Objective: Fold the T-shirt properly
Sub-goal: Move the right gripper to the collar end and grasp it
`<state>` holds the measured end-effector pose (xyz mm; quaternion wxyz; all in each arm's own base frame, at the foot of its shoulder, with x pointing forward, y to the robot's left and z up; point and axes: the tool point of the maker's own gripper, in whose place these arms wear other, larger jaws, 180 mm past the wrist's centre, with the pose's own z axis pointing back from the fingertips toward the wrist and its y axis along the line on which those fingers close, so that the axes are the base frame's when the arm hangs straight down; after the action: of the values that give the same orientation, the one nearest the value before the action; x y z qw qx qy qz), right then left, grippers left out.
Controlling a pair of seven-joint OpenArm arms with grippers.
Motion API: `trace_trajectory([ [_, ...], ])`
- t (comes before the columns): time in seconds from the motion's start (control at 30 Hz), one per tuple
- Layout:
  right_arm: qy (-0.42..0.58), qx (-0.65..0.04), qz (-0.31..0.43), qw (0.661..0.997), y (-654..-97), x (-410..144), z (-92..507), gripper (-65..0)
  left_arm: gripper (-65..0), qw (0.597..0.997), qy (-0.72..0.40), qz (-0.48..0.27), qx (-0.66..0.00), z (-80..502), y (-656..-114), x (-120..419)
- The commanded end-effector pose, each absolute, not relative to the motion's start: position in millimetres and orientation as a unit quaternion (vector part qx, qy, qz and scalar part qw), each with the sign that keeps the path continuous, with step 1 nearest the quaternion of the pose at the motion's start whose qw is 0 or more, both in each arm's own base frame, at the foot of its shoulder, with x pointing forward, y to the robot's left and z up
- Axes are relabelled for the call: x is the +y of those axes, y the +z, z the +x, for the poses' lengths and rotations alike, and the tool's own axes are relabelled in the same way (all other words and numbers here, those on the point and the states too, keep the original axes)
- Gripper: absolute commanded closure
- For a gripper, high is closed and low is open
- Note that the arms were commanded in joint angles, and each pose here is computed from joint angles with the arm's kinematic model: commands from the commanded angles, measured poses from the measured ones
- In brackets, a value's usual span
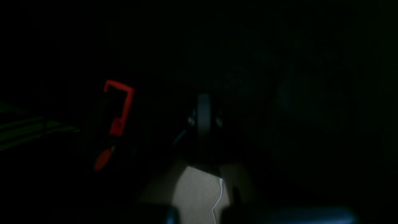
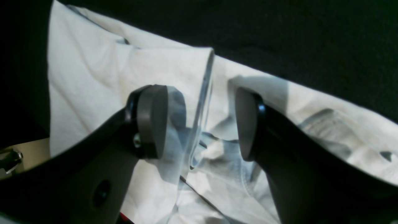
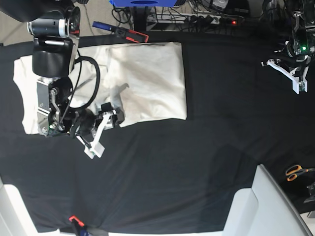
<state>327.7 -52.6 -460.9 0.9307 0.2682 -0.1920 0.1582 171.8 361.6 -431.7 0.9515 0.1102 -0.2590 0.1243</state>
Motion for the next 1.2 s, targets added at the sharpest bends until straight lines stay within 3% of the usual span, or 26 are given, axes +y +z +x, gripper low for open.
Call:
trace_trajectory([
  [0.0, 0.161, -0.222, 0.273, 0.922, -443.5, -49.7, 347.2, -33.0, 0.0, 0.946, 0.119, 0.122, -0.274, 178.8, -421.2, 369.7],
  [0.97, 0.155, -0.206, 0.293, 0.921, -450.8, -34.4, 339.8, -32.1, 0.0, 0.947, 0.119, 0.123, -0.273, 177.7, -421.4, 370.1],
  [1.03, 0.155, -0.206, 0.292, 0.921, -451.0, -35.2, 339.8, -28.2, 0.0, 0.947, 0.119, 0.123, -0.273, 177.7, -421.4, 370.1],
  [1.17, 0.155, -0.206, 0.292, 0.921, -451.0, -35.3, 339.9, -13.2, 0.0, 0.946, 0.119, 0.123, -0.274, 178.3, -421.2, 370.1],
])
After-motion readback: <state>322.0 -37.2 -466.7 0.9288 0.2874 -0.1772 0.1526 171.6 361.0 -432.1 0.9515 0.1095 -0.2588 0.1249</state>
